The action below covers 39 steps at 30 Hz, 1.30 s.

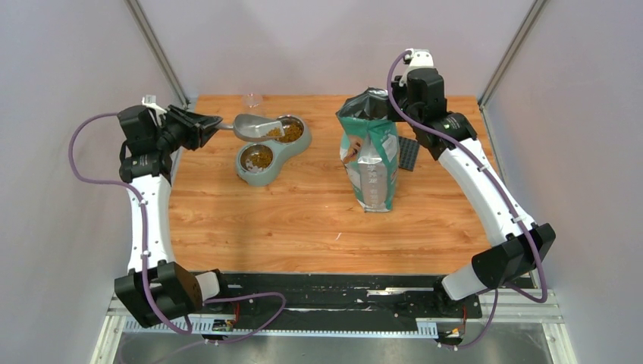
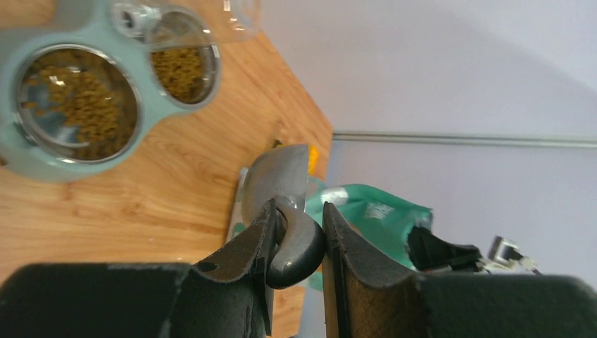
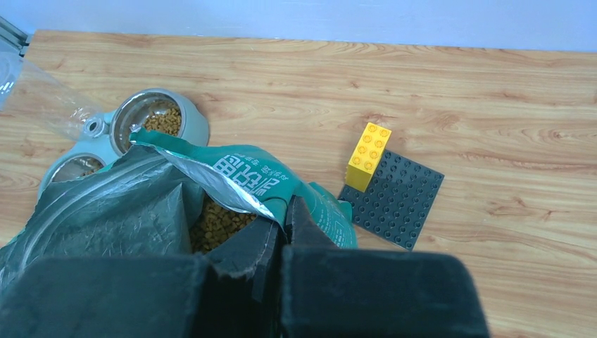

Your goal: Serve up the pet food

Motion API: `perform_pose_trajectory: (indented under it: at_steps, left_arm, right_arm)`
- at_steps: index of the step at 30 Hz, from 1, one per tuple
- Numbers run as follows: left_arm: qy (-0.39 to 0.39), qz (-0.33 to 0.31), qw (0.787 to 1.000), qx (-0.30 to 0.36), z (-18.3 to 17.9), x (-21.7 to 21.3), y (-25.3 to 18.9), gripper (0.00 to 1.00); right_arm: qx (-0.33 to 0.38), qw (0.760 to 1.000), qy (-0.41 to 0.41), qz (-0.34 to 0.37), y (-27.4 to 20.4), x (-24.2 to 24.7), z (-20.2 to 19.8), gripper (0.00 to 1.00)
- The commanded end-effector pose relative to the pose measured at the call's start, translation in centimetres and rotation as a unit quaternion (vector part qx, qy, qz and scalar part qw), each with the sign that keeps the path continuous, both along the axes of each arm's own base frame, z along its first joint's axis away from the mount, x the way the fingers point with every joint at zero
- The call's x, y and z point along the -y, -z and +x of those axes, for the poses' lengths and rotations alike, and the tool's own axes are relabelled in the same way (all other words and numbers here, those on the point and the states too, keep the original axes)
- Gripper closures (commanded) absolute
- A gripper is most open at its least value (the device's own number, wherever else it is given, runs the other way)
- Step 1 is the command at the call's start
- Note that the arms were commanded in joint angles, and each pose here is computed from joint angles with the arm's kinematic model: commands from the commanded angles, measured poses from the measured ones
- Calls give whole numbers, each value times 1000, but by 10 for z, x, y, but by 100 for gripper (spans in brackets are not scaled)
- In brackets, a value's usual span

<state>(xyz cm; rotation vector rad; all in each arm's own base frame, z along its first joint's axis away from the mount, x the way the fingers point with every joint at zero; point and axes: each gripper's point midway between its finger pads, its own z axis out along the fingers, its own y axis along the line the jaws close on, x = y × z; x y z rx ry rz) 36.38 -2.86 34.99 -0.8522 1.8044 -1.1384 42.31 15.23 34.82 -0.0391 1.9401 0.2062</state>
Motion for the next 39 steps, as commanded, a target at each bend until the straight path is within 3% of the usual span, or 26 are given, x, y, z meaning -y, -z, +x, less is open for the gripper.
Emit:
perform_pose_trajectory:
  at_steps: [1,5,10,14,21,31,36,39]
  left_arm:
    - [-30,68,997,-4,0,-22,18,100]
    - [-60,140,987,-39,5,-45,50,100]
    - [-83,163,981,-60,15,-62,74,100]
    - [-79,176,980,-43,28,-65,83,100]
    - [-81,263,961,-30,51,-64,98,100]
    - [-67,415,907,3,71,-45,92,100]
    - [-93,498,862,20,67,-54,69,100]
    - [-117,518,847,24,63,-63,54,100]
  right_arm:
    - [57,998,29,11,-33,19,6,100]
    - [55,998,31,13,-32,21,6,100]
    - [55,998,32,14,-32,22,7,100]
    - [56,998,33,14,-33,24,8,100]
    - [56,998,38,12,-33,26,11,100]
    - [55,997,46,10,-33,29,14,100]
    - [55,997,48,10,-33,30,16,100]
    - [55,997,48,9,-33,30,17,100]
